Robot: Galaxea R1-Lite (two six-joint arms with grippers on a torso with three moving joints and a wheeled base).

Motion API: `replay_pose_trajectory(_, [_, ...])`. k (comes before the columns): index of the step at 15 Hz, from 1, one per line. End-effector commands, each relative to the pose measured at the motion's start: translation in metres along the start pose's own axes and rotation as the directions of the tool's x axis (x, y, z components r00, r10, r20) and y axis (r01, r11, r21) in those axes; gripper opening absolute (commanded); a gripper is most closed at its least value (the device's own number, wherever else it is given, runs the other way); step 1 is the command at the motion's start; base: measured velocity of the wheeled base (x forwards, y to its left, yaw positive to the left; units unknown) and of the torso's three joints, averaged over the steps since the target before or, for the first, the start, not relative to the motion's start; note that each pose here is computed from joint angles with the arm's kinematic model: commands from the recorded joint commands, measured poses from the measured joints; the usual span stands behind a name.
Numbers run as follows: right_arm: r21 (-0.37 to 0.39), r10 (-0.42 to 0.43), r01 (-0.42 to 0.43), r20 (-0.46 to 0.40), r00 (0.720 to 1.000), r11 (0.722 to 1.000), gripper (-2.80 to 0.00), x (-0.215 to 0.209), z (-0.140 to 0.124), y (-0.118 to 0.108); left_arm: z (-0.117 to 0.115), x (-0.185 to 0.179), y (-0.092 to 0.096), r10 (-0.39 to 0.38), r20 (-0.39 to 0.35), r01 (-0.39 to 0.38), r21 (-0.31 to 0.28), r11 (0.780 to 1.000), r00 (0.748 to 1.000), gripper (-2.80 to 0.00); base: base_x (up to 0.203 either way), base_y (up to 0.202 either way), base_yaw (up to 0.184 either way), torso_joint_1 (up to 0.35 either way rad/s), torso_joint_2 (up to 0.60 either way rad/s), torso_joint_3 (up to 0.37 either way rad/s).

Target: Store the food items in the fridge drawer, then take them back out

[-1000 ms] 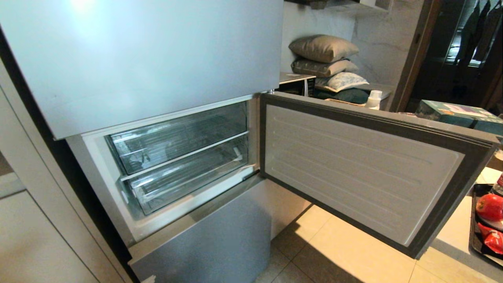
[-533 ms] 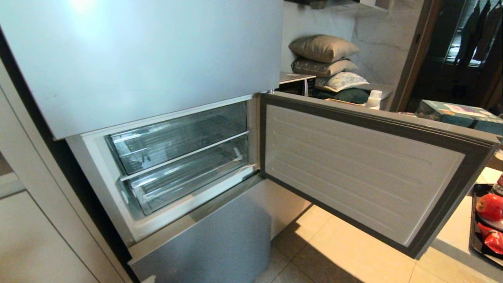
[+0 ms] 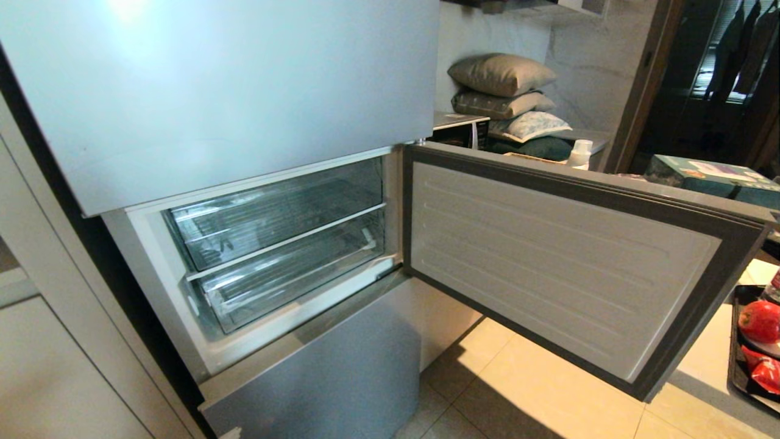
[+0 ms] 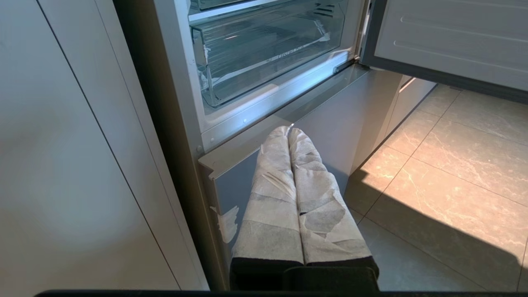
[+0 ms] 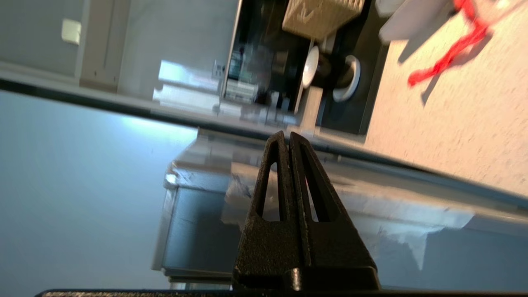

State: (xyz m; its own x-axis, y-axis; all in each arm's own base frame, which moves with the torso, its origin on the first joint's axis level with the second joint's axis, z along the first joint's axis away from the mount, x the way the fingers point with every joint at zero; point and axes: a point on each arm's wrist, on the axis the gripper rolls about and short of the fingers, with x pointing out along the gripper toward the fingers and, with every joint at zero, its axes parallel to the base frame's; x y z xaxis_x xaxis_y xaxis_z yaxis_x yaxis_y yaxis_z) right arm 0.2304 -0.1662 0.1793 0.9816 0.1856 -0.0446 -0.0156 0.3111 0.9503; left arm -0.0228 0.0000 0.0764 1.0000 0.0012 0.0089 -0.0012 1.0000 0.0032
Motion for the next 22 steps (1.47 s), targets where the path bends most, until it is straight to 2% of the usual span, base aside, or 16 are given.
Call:
replay_pose_trajectory(1, [0.009,0.007,-0.006,-0.029,1.000,1.000,-2.80,0.004,-0.005,-0.001,0.000,0.000,0.000,-0.001,-0.001,0.001,0.000,1.000,1.000,-2.80,0.000,0.000,0.000,0.000,0.00,0.000])
replay_pose_trajectory(4, [0.016,0.028,-0.027,-0.098,0.995,1.000,-2.80,-0.001,-0.015,0.002,0.000,0.000,0.000,0.000,-0.002,0.000,0.000,1.000,1.000,-2.80,0.000,0.000,0.000,0.000,0.00,0.000])
replay_pose_trajectory(8, [0.005,0.054,-0.054,-0.138,0.989,0.999,-2.80,-0.022,-0.037,0.014,0.000,0.000,0.000,0.000,-0.003,0.000,0.000,1.000,1.000,-2.80,0.000,0.000,0.000,0.000,0.00,0.000])
replay_pose_trajectory(9, [-0.024,0.078,-0.082,-0.130,0.988,0.996,-2.80,-0.030,-0.042,0.026,0.000,0.000,0.000,0.000,-0.003,0.000,0.000,1.000,1.000,-2.80,0.000,0.000,0.000,0.000,0.00,0.000])
replay_pose_trajectory(11, [-0.112,0.172,-0.184,-0.109,0.979,0.977,-2.80,-0.054,-0.055,0.069,0.000,0.000,0.000,0.000,-0.001,0.000,0.000,1.000,1.000,-2.80,0.000,0.000,0.000,0.000,0.00,0.000])
replay_pose_trajectory(13, [-0.192,0.291,-0.305,-0.098,0.952,0.933,-2.80,-0.082,-0.070,0.122,0.000,0.000,0.000,0.000,-0.003,0.000,0.000,1.000,1.000,-2.80,0.000,0.000,0.000,0.000,0.00,0.000])
replay_pose_trajectory(14, [-0.224,0.335,-0.344,-0.081,0.939,0.912,-2.80,-0.091,-0.073,0.141,0.000,0.000,0.000,-0.001,-0.003,0.001,0.000,1.000,1.000,-2.80,0.000,0.000,0.000,0.000,0.00,0.000])
replay_pose_trajectory(15, [-0.243,0.354,-0.352,-0.035,0.935,0.904,-2.80,-0.094,-0.073,0.148,0.000,0.000,0.000,0.000,-0.001,0.000,0.000,1.000,1.000,-2.80,0.000,0.000,0.000,0.000,0.00,0.000])
replay_pose_trajectory(17, [-0.269,0.320,-0.284,0.101,0.942,0.920,-2.80,-0.079,-0.055,0.138,0.000,0.000,0.000,0.000,-0.003,0.000,0.000,1.000,1.000,-2.80,0.000,0.000,0.000,0.000,0.00,0.000])
replay_pose_trajectory(18, [-0.306,0.270,-0.206,0.183,0.945,0.929,-2.80,-0.065,-0.042,0.123,0.000,0.000,0.000,0.000,-0.003,0.000,0.000,1.000,1.000,-2.80,0.000,0.000,0.000,0.000,0.00,0.000])
replay_pose_trajectory(20, [-0.359,0.135,-0.005,0.337,0.932,0.933,-2.80,-0.038,-0.020,0.087,0.000,0.000,0.000,-0.001,-0.002,0.001,0.000,1.000,1.000,-2.80,0.000,0.000,0.000,0.000,0.00,0.000])
replay_pose_trajectory(22, [-0.373,-0.003,0.159,0.385,0.923,0.914,-2.80,-0.012,-0.007,0.048,0.000,0.000,0.000,0.000,-0.003,0.000,0.000,1.000,1.000,-2.80,0.000,0.000,0.000,0.000,0.00,0.000])
